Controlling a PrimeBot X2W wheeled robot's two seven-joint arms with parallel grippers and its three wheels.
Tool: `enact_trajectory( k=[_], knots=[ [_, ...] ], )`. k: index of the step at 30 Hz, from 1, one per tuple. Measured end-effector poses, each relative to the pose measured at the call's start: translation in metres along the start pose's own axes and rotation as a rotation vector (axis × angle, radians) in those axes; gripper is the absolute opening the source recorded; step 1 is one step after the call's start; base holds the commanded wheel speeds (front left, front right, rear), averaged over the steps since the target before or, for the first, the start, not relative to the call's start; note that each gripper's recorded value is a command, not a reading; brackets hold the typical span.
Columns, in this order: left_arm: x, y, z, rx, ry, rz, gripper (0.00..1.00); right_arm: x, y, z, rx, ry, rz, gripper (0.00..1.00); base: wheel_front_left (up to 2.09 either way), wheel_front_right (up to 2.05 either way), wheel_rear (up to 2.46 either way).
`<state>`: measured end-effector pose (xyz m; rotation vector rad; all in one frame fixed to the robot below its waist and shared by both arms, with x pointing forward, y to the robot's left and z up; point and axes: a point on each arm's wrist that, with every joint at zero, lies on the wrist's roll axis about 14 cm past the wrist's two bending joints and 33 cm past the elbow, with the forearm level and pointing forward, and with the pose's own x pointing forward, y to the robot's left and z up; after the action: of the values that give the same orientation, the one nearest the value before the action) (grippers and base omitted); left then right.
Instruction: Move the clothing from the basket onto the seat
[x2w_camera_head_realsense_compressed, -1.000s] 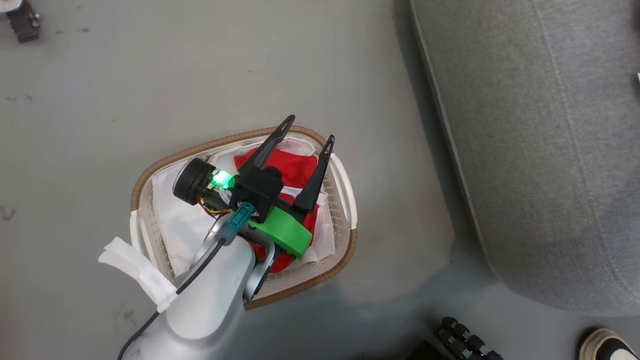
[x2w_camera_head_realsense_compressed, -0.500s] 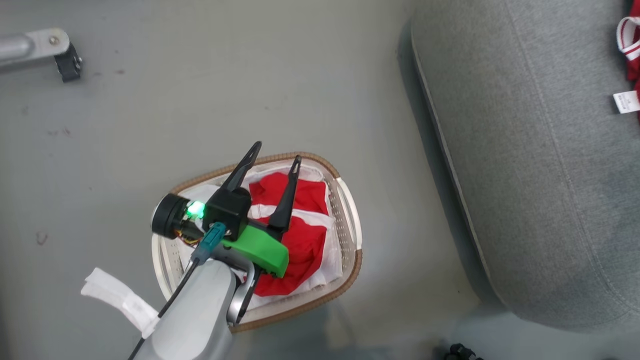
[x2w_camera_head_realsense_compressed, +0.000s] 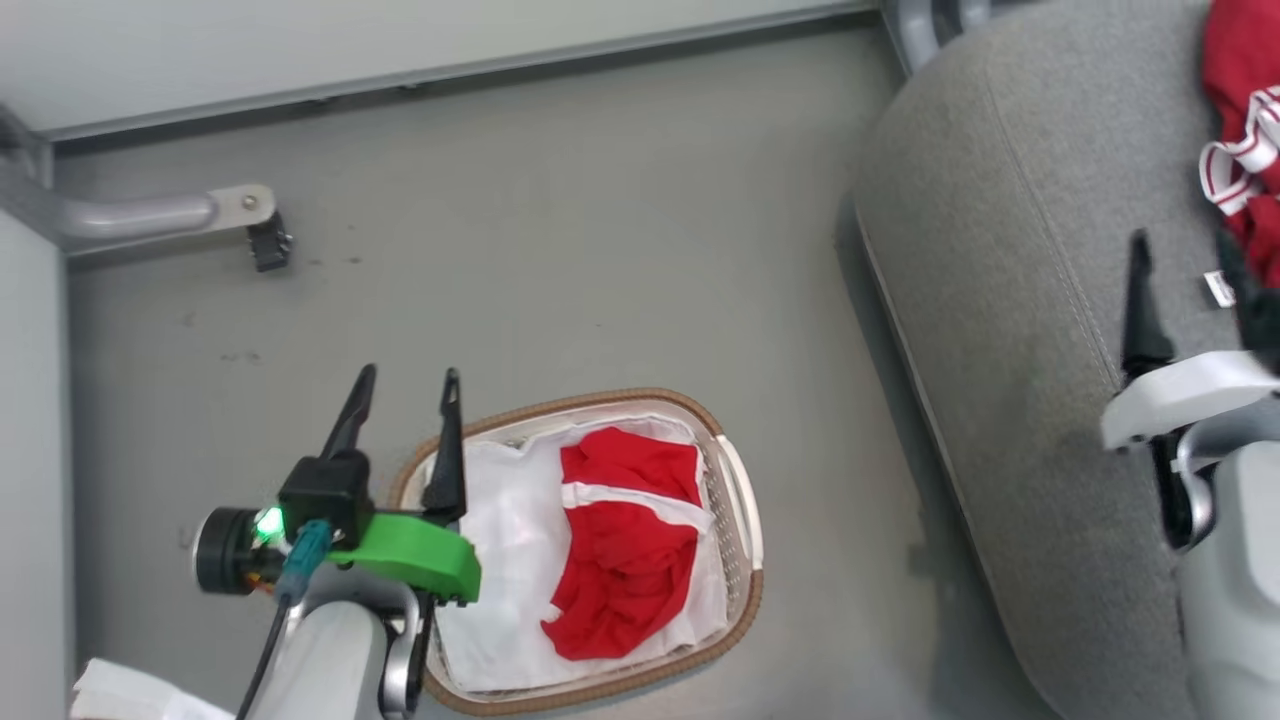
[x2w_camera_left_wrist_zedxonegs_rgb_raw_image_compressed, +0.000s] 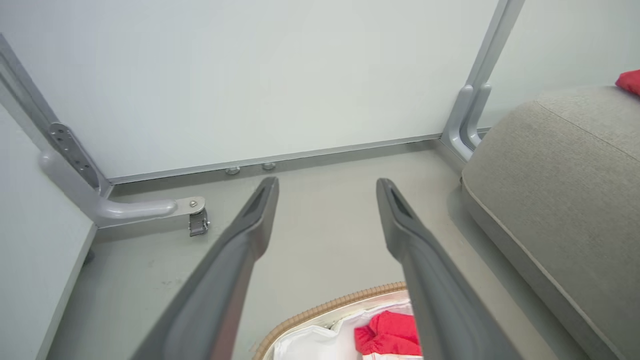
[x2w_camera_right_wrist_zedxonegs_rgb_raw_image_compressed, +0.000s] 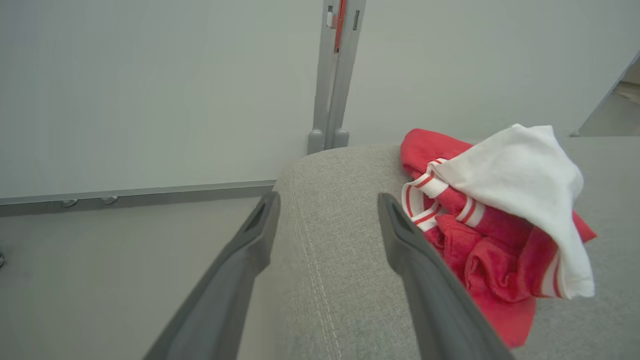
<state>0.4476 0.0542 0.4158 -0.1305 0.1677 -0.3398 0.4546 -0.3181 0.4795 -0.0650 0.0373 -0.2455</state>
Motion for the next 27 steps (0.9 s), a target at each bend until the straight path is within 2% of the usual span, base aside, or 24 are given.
enact_trajectory(
  k=[7,13,18,27],
  knots=[
    [-0.038,0.060,0.019,0.029,-0.041,0.205,1.00,-0.008,0.066,0.014,0.089,-0.045,0.148,1.00,0.00,0.00,0.00],
    [-0.071,0.090,0.028,0.041,-0.063,0.320,1.00,-0.024,0.094,0.022,0.151,-0.066,0.211,1.00,0.00,0.00,0.00],
    [-0.098,0.101,0.025,0.042,-0.055,0.373,1.00,-0.045,0.103,0.017,0.164,-0.049,0.240,1.00,0.00,0.00,0.00],
    [-0.133,0.098,0.013,0.032,-0.033,0.402,1.00,-0.082,0.096,-0.002,0.173,0.007,0.237,1.00,0.00,0.00,0.00]
  ],
)
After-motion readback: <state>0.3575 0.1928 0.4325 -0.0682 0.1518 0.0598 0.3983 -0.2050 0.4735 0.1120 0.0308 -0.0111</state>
